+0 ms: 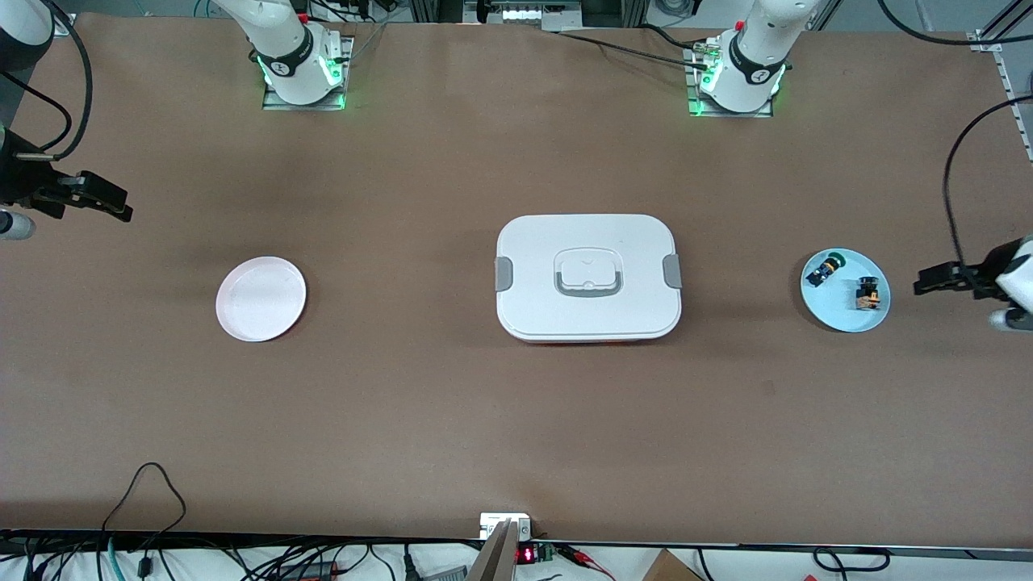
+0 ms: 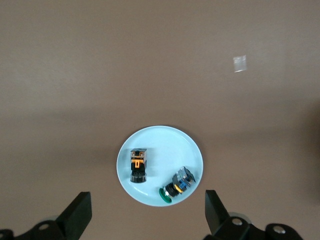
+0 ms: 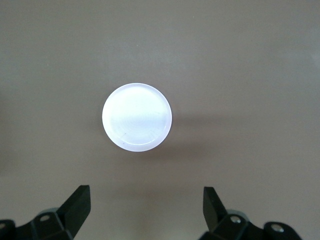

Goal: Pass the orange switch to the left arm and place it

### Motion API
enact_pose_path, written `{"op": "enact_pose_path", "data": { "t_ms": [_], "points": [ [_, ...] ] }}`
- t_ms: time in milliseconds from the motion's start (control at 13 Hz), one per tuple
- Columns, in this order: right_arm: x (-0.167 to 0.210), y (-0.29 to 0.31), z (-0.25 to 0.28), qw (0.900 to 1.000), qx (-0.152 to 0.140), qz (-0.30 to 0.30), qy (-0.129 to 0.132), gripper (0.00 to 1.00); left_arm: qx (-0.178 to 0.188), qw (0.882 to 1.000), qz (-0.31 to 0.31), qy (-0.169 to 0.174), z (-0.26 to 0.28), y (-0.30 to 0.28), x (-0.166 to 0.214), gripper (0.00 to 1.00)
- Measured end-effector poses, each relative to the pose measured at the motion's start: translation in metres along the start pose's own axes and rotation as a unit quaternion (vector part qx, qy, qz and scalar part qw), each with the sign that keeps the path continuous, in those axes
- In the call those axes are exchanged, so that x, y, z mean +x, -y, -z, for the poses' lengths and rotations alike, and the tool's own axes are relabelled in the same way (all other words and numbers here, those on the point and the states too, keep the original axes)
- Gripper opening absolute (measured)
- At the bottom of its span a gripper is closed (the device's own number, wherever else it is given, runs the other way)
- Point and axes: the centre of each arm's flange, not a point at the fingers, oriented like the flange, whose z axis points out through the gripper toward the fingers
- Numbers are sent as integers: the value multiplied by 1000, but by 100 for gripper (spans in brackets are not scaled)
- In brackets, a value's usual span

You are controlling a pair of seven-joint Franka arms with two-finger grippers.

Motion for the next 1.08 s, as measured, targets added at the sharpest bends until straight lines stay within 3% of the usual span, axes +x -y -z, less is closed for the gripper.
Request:
{"op": "enact_pose_path", "data": {
  "t_ms": [231, 926, 1080],
  "points": [
    [0, 1, 1, 1000, 0, 1, -1, 100, -2, 1000, -17, 3, 47, -23, -1, 100],
    [0, 2, 2, 1000, 0, 2, -2, 100, 25, 998, -56, -13, 95, -96, 6, 100],
    [0, 2, 2, 1000, 0, 2, -2, 100, 6, 999, -40, -13, 101, -108, 11, 100]
  ]
}}
